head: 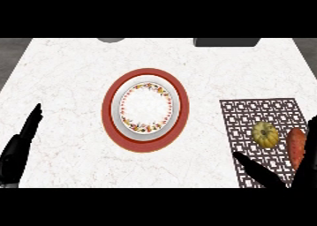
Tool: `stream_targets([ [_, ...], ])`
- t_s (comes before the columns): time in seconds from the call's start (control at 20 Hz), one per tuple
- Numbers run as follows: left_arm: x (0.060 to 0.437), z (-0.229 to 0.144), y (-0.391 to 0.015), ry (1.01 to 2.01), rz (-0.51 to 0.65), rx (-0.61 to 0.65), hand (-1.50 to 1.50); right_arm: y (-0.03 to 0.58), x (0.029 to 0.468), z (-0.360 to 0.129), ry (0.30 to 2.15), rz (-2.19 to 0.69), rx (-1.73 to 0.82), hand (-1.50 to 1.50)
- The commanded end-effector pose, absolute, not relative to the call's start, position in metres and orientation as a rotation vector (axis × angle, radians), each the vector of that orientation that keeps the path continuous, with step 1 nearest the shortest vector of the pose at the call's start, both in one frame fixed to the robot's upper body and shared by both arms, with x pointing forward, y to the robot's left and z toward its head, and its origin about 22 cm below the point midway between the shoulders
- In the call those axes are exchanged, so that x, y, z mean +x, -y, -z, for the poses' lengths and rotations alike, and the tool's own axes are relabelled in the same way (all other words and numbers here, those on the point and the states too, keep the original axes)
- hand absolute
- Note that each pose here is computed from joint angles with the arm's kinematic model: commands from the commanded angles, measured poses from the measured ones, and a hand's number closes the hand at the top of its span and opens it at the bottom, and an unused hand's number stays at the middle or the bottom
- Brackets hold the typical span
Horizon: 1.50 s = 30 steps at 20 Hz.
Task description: Pick the squash from the placemat and place it in the plate
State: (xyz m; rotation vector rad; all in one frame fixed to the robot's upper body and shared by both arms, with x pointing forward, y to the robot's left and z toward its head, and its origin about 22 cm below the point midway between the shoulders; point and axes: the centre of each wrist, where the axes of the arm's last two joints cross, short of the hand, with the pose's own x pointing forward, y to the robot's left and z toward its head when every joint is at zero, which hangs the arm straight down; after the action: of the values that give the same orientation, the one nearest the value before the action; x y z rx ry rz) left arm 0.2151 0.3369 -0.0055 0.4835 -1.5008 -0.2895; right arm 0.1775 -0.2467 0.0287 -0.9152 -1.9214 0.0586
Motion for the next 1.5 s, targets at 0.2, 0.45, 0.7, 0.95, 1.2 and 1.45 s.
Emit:
stream_targets([
  [0.2, 0.213, 0.009, -0.334, 1.513, 0.295, 0.484, 0.00, 0.268, 0.150, -0.035, 1.485, -0.367, -1.087, -1.50],
  [0.45, 0.218, 0.009, -0.332, 1.525, 0.296, 0.466, 0.00, 0.260, 0.180, -0.079, 1.287, -0.371, -1.141, -1.50],
  [0.7, 0.215, 0.001, -0.334, 1.527, 0.309, 0.466, 0.00, 0.244, 0.199, -0.102, 1.111, -0.471, -1.101, -1.50],
  [0.95, 0.219, 0.002, -0.337, 1.532, 0.291, 0.461, 0.00, 0.247, 0.228, -0.103, 0.969, -0.538, -1.071, -1.50],
  [1.2, 0.226, 0.000, -0.323, 1.516, 0.298, 0.454, 0.00, 0.263, 0.236, -0.077, 0.816, -0.687, -1.044, -1.50],
  [1.45, 0.223, -0.004, -0.334, 1.534, 0.278, 0.492, 0.00, 0.298, 0.252, -0.082, 0.808, -0.686, -1.008, -1.50],
])
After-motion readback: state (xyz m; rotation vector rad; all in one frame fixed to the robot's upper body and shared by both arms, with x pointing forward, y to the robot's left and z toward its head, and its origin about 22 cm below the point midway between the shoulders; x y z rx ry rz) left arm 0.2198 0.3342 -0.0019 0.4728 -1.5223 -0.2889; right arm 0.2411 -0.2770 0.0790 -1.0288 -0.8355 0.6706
